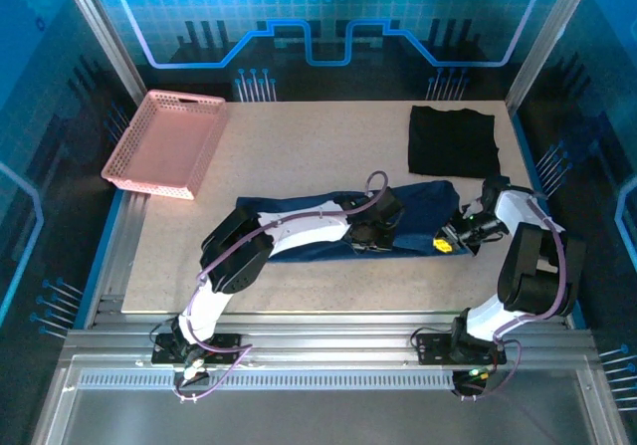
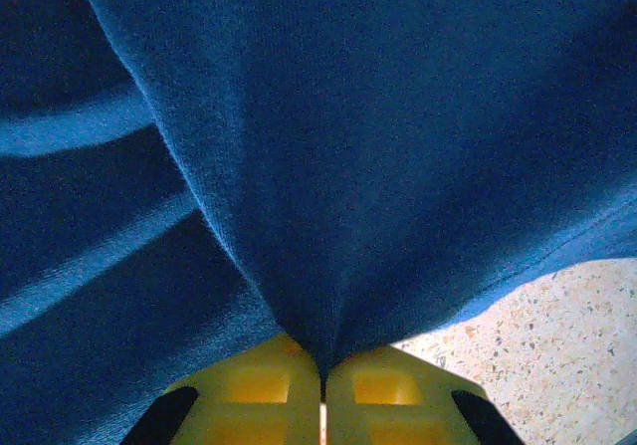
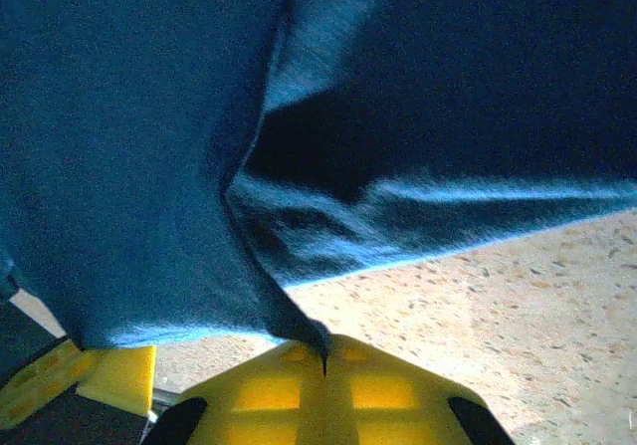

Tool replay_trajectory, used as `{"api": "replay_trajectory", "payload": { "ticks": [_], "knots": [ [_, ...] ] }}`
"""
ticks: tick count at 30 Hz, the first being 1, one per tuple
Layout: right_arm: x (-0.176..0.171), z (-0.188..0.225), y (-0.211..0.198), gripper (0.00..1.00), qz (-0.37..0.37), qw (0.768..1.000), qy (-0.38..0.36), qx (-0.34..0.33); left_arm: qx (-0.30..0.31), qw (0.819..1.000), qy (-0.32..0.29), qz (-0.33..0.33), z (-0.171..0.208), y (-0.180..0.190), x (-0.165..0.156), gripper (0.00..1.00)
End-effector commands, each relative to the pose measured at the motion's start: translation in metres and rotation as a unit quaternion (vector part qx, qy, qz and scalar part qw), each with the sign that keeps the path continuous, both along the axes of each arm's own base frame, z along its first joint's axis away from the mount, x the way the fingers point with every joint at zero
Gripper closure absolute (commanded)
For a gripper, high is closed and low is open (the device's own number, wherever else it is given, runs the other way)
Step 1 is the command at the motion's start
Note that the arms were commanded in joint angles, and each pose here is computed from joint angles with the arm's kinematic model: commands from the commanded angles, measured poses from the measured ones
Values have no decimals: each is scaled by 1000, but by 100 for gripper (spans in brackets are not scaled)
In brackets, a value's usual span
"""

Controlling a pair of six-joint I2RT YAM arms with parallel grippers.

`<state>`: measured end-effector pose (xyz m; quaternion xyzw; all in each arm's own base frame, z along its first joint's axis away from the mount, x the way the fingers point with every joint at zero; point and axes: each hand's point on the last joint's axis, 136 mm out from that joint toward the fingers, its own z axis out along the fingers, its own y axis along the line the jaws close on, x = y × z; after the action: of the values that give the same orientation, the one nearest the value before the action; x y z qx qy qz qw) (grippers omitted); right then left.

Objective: Fold and stack the t-shirts

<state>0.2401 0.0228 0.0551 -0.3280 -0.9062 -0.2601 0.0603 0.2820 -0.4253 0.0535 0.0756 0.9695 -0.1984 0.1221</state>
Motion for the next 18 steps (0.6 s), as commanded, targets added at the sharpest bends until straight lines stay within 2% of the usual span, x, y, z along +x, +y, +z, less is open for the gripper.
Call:
{"api": "replay_trajectory", "payload": {
  "ticks": [1, 5, 6, 7, 9, 10, 11, 14, 18],
  "knots": [
    [-16, -3, 1, 100, 7, 1000, 12, -6, -10, 1000, 9, -3, 8, 2, -13, 92],
    [-22, -12, 1, 100, 4, 1000, 27, -8, -2, 1000, 10, 1, 2, 9, -15, 89],
    [-21, -13, 0, 98, 4, 1000, 26, -10, -2, 1000, 11, 1, 2, 9, -16, 86],
    [-19, -14, -1, 96, 3, 1000, 26, -12, -4, 1000, 10, 2, 3, 8, -15, 78],
    [-14, -13, -3, 85, 3, 1000, 23, -15, -10, 1000, 7, 0, 8, 6, -14, 56],
    [-10, -10, -5, 76, 2, 1000, 21, -18, -15, 1000, 3, 1, 14, 5, -13, 45],
    [-10, -9, -6, 67, 2, 1000, 20, -20, -20, 1000, -3, 3, 23, 4, -12, 38],
    [14, 14, -14, 54, 4, 999, -25, -38, -38, 999, -22, 10, 55, 4, -7, 25],
    [34, 45, -27, 41, 14, 994, -74, -74, -51, 997, -53, 28, 98, 19, -4, 22]
  ]
}}
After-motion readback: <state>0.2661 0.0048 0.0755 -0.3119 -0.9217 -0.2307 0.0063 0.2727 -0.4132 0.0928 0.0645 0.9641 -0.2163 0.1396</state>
